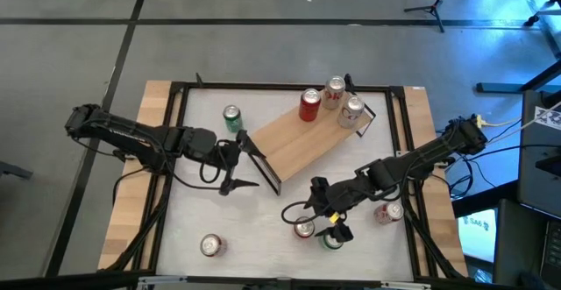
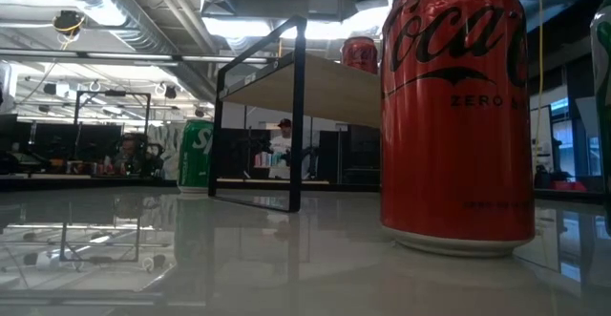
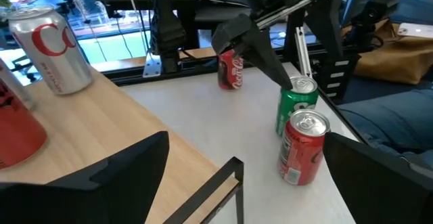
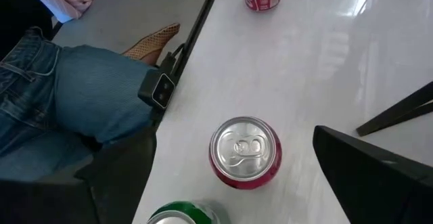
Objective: Place canned beverage on shelf
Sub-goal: Put the red and black soda can on the shelf aligned with the other red and black soda can
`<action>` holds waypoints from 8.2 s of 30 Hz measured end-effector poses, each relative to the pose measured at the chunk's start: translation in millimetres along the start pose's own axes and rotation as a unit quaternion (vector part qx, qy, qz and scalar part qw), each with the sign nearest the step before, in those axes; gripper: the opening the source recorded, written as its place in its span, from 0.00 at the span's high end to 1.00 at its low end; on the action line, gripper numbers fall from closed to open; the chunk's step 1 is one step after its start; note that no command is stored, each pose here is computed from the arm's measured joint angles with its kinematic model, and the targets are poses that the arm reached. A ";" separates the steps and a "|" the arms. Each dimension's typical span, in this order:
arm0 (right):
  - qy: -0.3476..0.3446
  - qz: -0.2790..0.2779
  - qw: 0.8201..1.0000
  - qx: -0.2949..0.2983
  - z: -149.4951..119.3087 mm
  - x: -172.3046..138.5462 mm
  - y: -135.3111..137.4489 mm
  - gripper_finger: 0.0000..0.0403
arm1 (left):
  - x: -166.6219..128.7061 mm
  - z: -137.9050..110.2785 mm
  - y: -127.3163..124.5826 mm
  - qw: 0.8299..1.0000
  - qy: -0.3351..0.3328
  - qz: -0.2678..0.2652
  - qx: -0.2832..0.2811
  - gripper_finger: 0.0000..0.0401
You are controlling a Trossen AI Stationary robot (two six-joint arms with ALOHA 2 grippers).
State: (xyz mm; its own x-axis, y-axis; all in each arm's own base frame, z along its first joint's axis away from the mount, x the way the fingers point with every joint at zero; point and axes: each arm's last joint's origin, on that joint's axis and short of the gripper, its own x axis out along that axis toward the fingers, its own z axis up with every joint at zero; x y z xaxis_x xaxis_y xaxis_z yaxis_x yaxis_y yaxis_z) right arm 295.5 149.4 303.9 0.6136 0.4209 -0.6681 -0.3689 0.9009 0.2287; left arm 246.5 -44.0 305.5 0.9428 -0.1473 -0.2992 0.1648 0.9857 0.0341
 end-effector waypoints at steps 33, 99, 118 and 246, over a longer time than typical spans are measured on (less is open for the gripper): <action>0.106 -0.080 0.988 -0.073 -25.3 30.8 2.5 0.03 | 0.0 -0.1 -2.5 1.000 0.001 0.004 0.001 0.05; 0.096 -0.106 0.985 -0.097 -38.1 91.3 12.0 0.05 | -0.2 -0.1 -9.5 1.000 0.001 -0.011 0.006 0.05; 0.098 -0.104 0.985 -0.097 -37.5 87.5 12.3 0.25 | -0.2 -0.1 -9.5 1.000 0.000 -0.011 0.006 0.05; 0.014 -0.199 0.963 -0.180 -18.9 -154.6 -118.5 0.25 | 78.0 -11.5 72.4 0.977 -0.171 0.128 -0.009 0.05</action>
State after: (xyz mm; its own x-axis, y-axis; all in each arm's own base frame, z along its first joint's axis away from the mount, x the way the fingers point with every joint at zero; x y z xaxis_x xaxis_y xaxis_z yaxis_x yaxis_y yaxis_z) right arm 231.2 -24.4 366.6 0.7394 0.0422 -0.6719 -0.3296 0.8930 -0.3066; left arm 328.6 16.8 273.7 0.9947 0.0885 0.0531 -0.0911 0.9946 0.0490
